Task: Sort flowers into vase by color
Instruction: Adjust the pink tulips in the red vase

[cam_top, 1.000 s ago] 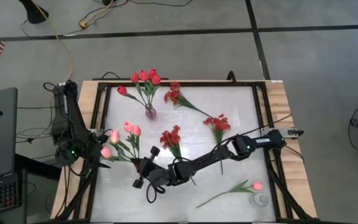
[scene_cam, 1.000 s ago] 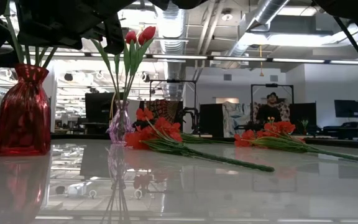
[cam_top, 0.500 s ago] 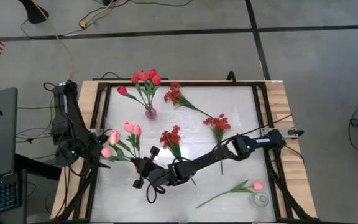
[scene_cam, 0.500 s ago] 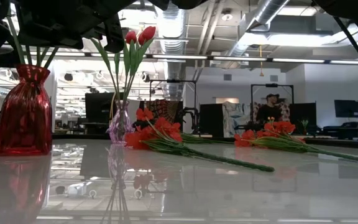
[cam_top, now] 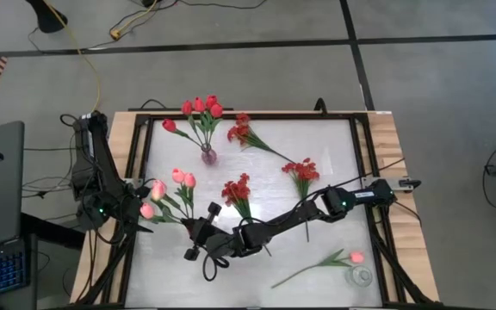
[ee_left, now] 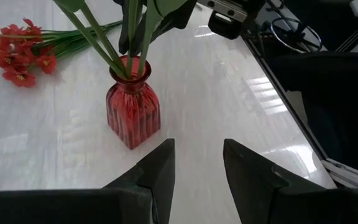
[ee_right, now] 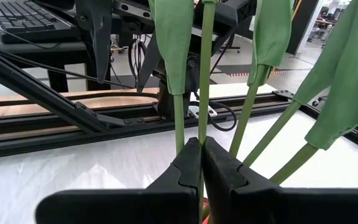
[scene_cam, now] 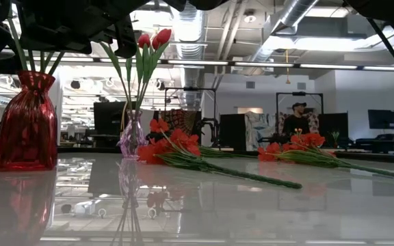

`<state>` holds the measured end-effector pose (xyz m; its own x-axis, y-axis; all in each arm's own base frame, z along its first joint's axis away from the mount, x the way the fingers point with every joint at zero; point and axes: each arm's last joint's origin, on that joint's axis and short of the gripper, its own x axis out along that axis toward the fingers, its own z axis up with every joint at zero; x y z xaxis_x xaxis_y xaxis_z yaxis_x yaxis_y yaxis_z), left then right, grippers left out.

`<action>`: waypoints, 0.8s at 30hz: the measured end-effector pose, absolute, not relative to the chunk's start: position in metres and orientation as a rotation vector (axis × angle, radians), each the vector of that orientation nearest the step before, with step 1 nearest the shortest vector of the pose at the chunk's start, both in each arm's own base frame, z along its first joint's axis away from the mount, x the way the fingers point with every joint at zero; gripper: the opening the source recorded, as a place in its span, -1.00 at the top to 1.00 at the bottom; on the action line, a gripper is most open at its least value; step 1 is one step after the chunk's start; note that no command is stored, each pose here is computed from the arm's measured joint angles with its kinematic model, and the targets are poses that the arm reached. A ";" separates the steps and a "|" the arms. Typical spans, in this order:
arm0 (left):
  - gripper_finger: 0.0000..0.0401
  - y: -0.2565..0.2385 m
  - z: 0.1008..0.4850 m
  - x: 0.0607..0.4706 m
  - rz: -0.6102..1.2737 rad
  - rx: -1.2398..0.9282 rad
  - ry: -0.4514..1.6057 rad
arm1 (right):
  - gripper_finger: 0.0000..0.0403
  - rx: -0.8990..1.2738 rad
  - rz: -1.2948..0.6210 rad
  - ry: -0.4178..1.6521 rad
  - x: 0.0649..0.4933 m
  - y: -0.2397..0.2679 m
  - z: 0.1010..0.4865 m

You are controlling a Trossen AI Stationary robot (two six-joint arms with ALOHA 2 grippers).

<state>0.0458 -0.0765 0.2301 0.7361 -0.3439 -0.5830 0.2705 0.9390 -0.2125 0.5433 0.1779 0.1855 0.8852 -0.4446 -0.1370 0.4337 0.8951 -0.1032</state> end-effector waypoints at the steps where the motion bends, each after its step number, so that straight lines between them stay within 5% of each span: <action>1: 0.39 -0.077 0.230 0.046 -0.338 -0.117 0.662 | 0.82 -0.070 -0.457 0.159 0.543 0.178 0.186; 14: 0.39 -0.077 0.230 0.046 -0.340 -0.116 0.664 | 0.79 -0.098 -0.457 0.175 0.543 0.178 0.188; 24: 0.39 -0.077 0.230 0.045 -0.357 -0.109 0.675 | 0.44 -0.131 -0.458 0.221 0.544 0.179 0.201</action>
<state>0.0454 -0.0769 0.2298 0.7222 -0.3581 -0.5918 0.2878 0.9335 -0.2137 0.5439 0.1789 0.2011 0.8734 -0.4518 -0.1817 0.4235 0.8889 -0.1745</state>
